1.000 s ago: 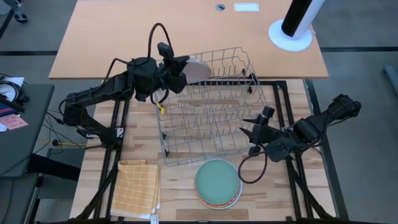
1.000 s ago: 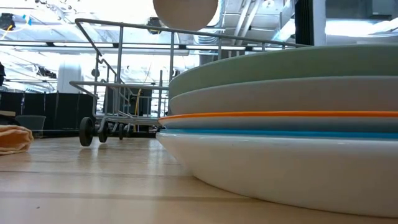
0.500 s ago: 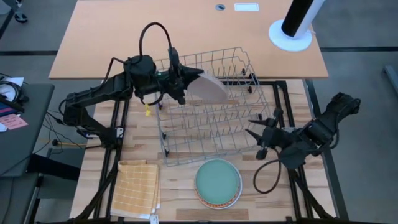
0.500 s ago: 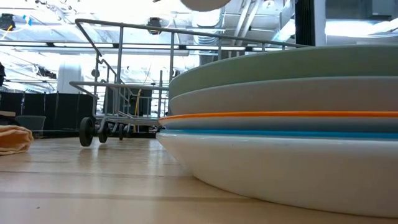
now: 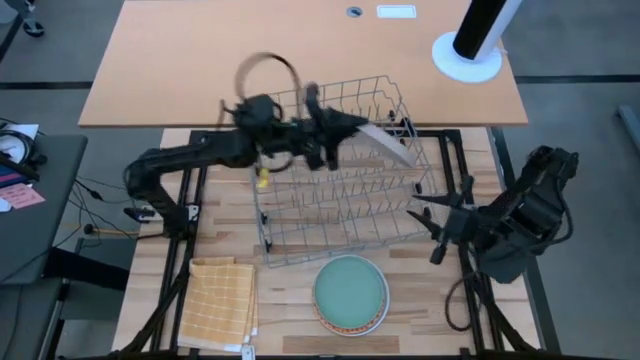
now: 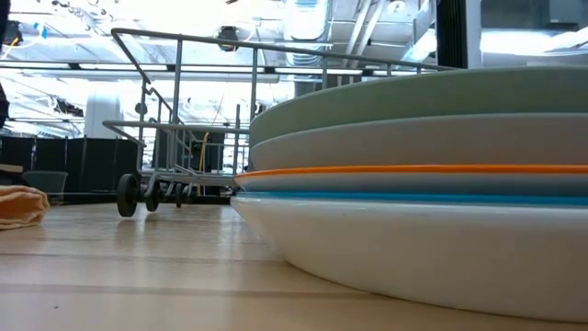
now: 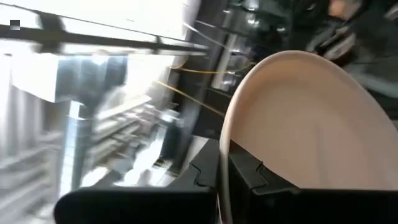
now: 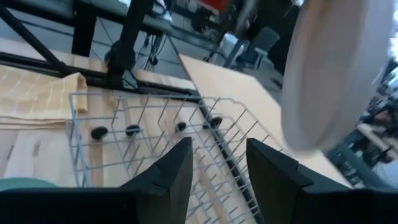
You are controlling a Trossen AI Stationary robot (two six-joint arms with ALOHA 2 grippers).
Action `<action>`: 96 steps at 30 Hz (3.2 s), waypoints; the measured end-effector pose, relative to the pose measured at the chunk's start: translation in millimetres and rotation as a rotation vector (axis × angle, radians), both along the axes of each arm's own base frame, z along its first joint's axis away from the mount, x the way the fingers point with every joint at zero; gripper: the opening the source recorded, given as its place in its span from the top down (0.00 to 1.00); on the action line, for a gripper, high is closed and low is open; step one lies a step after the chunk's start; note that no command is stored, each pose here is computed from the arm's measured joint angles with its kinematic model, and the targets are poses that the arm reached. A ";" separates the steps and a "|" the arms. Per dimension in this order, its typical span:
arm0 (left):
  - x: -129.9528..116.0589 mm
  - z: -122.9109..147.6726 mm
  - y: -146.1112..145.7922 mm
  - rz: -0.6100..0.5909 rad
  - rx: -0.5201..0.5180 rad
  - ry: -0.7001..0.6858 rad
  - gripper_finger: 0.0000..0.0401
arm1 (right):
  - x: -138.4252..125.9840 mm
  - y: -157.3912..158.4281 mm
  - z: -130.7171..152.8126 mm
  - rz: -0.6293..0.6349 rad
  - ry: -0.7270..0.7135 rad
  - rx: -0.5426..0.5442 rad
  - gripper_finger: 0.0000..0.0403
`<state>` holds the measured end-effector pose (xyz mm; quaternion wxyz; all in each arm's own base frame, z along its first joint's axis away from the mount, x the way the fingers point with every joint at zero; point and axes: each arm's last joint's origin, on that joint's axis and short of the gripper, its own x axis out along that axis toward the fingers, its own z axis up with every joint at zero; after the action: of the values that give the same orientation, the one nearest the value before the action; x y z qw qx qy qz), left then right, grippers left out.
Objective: Sort dishes
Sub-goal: Put the light brown plate in the dish rack
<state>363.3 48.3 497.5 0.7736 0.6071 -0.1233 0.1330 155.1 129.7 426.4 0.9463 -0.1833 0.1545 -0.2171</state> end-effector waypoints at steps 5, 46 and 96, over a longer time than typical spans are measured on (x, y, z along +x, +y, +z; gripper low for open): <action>38.3 -37.4 8.9 0.041 0.148 0.100 1.00 | -23.3 10.0 5.6 0.035 -0.057 -0.070 0.62; 115.8 -163.9 59.7 -0.228 0.342 0.321 1.00 | -51.9 27.3 6.4 0.124 -0.103 -0.195 0.62; 128.8 -198.4 77.4 -0.307 0.308 0.357 0.95 | -51.8 27.2 6.4 0.125 -0.091 -0.224 0.62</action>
<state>492.0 125.7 299.1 0.6929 0.7055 -0.0944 -0.1150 103.3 156.8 432.8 0.9376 -0.2872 0.0746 -0.1815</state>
